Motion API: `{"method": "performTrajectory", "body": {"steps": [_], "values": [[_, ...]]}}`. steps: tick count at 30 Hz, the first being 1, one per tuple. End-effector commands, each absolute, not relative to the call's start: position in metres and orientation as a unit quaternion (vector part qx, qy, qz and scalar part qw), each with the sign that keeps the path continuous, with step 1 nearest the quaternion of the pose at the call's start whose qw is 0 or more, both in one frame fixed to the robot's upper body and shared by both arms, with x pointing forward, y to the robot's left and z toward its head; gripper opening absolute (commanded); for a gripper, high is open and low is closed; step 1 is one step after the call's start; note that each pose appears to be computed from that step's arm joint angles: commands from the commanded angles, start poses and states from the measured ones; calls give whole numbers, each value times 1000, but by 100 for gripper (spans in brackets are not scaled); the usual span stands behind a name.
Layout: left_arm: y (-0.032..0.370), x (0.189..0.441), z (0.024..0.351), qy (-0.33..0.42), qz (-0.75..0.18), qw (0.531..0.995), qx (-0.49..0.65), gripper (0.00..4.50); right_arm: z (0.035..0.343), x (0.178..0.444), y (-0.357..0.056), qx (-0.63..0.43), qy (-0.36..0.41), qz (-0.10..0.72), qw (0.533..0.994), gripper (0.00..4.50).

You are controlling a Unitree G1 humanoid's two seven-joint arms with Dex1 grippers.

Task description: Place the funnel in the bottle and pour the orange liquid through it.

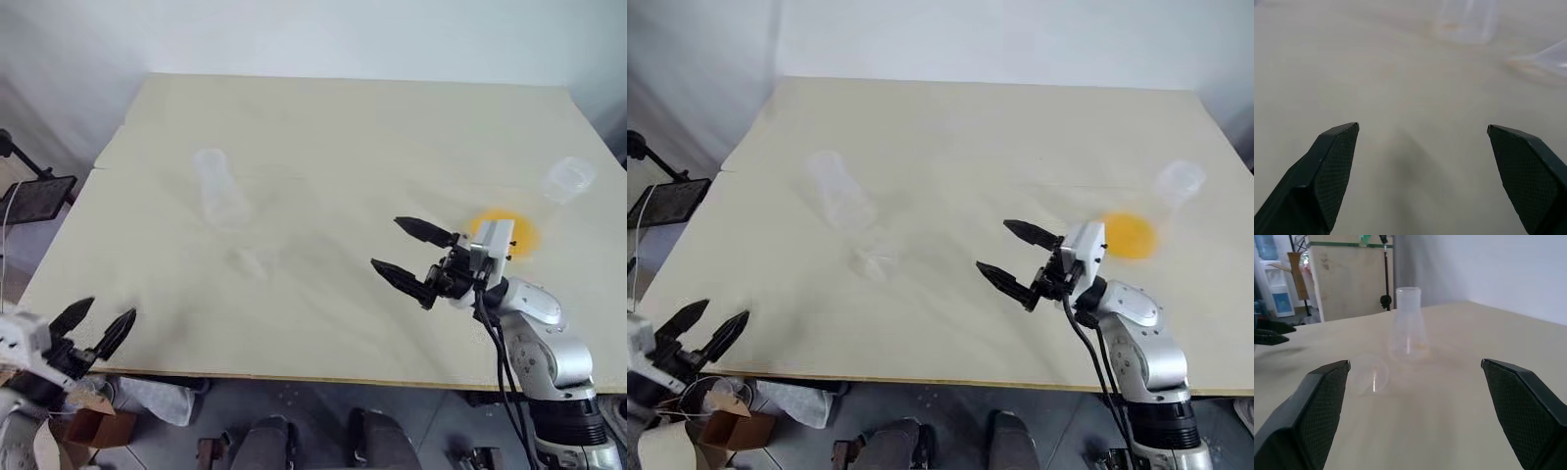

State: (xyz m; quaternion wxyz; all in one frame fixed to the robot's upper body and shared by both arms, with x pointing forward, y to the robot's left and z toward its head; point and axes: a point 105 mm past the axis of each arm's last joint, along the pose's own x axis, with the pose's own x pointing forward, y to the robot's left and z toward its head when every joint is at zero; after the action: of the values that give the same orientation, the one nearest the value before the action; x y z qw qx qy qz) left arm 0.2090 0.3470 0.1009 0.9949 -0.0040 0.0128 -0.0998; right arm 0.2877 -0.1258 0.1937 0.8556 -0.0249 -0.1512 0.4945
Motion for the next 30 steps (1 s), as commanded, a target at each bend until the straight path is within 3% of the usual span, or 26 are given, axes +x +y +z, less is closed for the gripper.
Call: {"method": "performTrajectory", "body": {"steps": [1,4,9,14,23,30], "values": [[348,209,114,-14,-97,995,10,447,207,285,-123,-25,-175,497,850,450],[327,231,129,-41,-138,990,5,447,204,286,-127,-30,-169,494,852,450],[279,302,172,-96,-219,971,3,447,195,285,-141,-42,-154,475,865,450],[256,350,197,-114,-252,961,9,447,195,283,-145,-43,-157,461,873,450],[232,397,208,-99,-274,956,38,447,199,282,-145,-45,-166,446,879,450],[221,414,212,-114,-259,959,17,447,201,280,-146,-43,-171,438,882,450]]}}
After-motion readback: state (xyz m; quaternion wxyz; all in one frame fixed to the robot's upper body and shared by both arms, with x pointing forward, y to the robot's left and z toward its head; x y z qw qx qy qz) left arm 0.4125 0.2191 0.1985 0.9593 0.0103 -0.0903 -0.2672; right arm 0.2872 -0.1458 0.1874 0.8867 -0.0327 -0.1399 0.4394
